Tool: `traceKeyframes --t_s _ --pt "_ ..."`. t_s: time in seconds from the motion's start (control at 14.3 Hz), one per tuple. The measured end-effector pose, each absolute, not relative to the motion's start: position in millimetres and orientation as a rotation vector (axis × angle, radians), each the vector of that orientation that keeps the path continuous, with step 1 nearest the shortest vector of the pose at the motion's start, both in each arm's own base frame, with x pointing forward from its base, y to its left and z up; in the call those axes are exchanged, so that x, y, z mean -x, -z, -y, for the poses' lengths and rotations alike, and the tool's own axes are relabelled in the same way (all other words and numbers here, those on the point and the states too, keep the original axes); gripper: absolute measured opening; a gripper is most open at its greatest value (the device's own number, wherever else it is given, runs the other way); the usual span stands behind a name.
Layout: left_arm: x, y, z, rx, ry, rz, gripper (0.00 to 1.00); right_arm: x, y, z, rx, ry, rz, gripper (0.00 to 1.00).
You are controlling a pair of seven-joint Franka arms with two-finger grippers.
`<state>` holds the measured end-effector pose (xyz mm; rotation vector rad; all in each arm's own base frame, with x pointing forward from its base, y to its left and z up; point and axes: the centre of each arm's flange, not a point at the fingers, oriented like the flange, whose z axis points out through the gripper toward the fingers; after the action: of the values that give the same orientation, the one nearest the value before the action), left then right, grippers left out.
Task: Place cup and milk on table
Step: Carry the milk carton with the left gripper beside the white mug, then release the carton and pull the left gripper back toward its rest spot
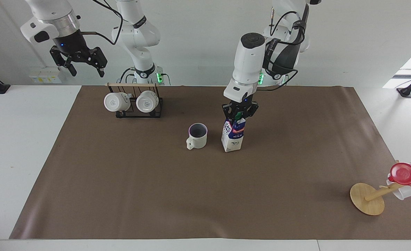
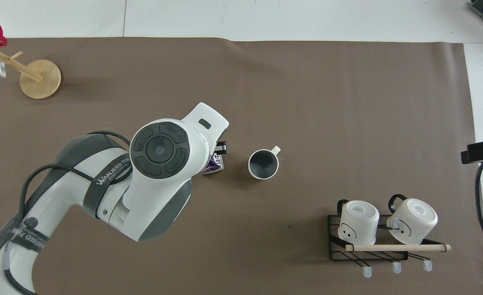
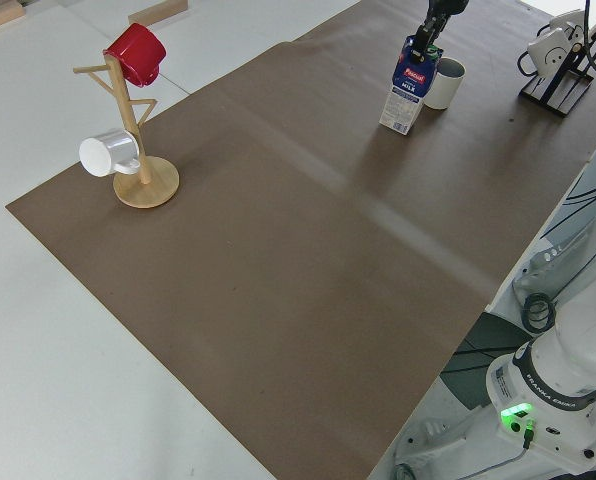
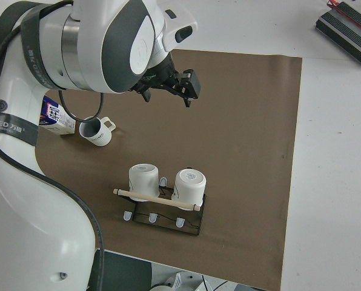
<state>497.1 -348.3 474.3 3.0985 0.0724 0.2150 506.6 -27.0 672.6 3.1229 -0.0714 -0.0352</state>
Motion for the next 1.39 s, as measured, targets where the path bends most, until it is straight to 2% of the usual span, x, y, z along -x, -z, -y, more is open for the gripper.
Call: traceKeyframes --t_s 0.35,0.42,0.7,0.77,1.05,1.39 --pt "-495.1 -473.0 351.7 -3.102 -0.213 -0.017 0.50 -505.9 -673.4 26.9 -3.123 0.033 0.071 1.00" --pt "-495.1 -472.9 351.7 -3.103 -0.213 -0.005 0.54 -505.8 -673.4 26.9 -3.123 0.033 0.071 1.00" --pt "-494.7 -473.0 352.4 -3.103 -0.213 0.009 0.96 -505.7 -673.6 26.9 -3.123 0.032 0.071 1.00" --pt "-494.3 -473.2 353.0 -3.103 -0.214 0.011 1.00 -505.7 -673.6 26.9 -3.123 0.032 0.071 1.00" --pt "-496.7 -487.6 352.9 -3.102 -0.218 0.004 1.00 -505.6 -673.3 25.3 -3.123 0.036 0.065 1.00" --pt "-511.7 -547.6 311.9 -3.147 -0.165 -0.057 1.00 -500.2 -665.6 20.8 -3.131 0.128 0.054 1.00"
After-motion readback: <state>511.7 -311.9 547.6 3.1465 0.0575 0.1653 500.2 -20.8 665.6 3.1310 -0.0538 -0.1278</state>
